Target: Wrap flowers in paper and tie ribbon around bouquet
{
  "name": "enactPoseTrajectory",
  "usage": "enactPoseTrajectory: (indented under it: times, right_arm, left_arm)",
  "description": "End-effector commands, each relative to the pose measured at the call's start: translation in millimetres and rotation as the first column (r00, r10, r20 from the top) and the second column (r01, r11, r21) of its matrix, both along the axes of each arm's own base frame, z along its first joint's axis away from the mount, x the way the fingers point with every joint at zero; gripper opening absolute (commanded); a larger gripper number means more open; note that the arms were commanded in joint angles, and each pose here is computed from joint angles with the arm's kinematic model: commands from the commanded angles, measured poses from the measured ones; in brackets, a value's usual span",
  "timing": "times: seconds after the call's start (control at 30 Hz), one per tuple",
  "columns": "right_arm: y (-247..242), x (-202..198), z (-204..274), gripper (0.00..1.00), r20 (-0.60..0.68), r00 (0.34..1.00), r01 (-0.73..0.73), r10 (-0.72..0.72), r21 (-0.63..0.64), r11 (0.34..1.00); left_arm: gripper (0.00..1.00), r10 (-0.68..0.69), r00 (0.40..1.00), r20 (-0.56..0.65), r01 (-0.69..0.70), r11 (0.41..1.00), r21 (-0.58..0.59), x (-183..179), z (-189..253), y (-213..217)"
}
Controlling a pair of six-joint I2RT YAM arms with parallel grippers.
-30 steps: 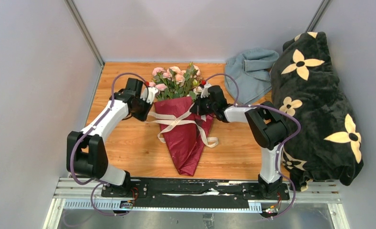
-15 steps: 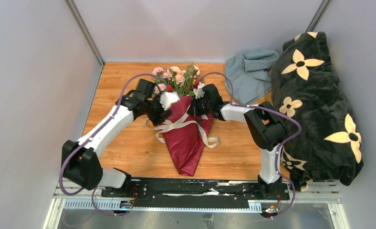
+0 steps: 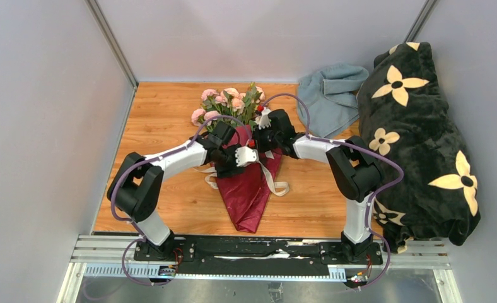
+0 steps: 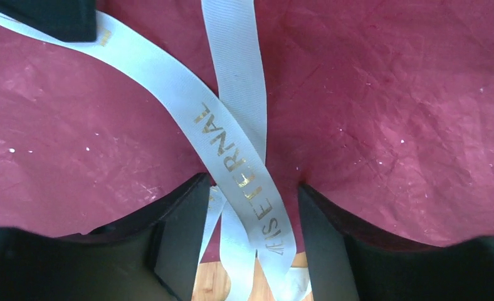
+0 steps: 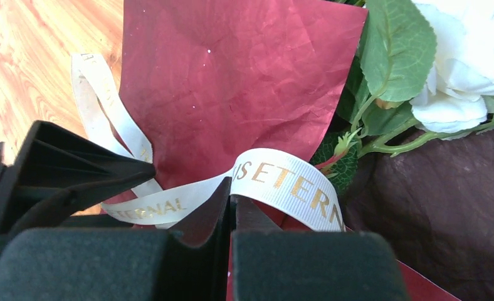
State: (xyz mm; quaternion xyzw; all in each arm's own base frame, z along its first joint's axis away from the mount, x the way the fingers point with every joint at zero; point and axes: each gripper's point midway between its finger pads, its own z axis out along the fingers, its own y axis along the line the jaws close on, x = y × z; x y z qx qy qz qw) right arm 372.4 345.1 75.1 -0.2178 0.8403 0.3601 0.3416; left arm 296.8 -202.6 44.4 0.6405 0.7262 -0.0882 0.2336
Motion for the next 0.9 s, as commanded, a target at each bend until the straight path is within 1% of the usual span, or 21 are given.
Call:
enactPoseTrajectory:
  times: [0.0, 0.1, 0.2, 0.23, 0.4, 0.5, 0.6, 0.67, 0.73, 0.87]
  right_arm:
    - [8, -5, 22, 0.0, 0.002, 1.0, -0.023, 0.023, 0.032, 0.999]
    - [8, -7, 24, 0.0, -0.003, 1.0, -0.028, 0.028, 0.028, 0.999]
    - [8, -15, 21, 0.0, 0.0, 0.998, -0.059, 0.059, 0.003, 0.998]
    - [9, -18, 20, 0.0, 0.0, 0.997, -0.076, 0.076, -0.001, 0.997]
    - [14, -49, 9, 0.0, -0.076, 0.976, -0.199, 0.202, 0.037, 0.979]
    - [10, -73, 2, 0.0, -0.129, 0.947, -0.292, 0.294, 0.036, 0.956]
    - [-3, -97, -6, 0.0, -0.192, 0.912, -0.367, 0.362, 0.006, 0.93]
    - [-12, -111, -8, 0.07, -0.226, 0.89, -0.408, 0.395, -0.008, 0.913]
    - [-20, -118, -5, 0.2, -0.24, 0.881, -0.427, 0.407, -0.033, 0.904]
    - [-33, -115, 11, 0.34, -0.213, 0.899, -0.406, 0.383, -0.074, 0.911]
  left_arm:
    - [0.55, 0.002, 0.995, 0.095, -0.003, 1.0, 0.007, 13, -9, -4]
    - [0.3, 0.024, 0.992, 0.122, -0.024, 1.0, -0.009, 15, -5, -5]
    - [0.01, 0.051, 0.987, 0.152, -0.044, 0.998, -0.054, 20, 14, -10]
    - [0.0, 0.065, 0.985, 0.163, -0.055, 0.996, -0.066, 22, 20, -11]
    - [0.0, 0.128, 0.969, 0.212, -0.1, 0.985, -0.138, 31, 62, -17]
    - [0.0, 0.165, 0.962, 0.215, -0.124, 0.973, -0.193, 34, 86, -21]
    - [0.0, 0.205, 0.958, 0.2, -0.163, 0.965, -0.208, 38, 92, -22]
    - [0.0, 0.217, 0.957, 0.192, -0.178, 0.963, -0.202, 39, 86, -21]
    - [0.0, 0.22, 0.96, 0.173, -0.186, 0.963, -0.194, 38, 79, -22]
    - [0.0, 0.228, 0.964, 0.135, -0.201, 0.962, -0.186, 38, 67, -25]
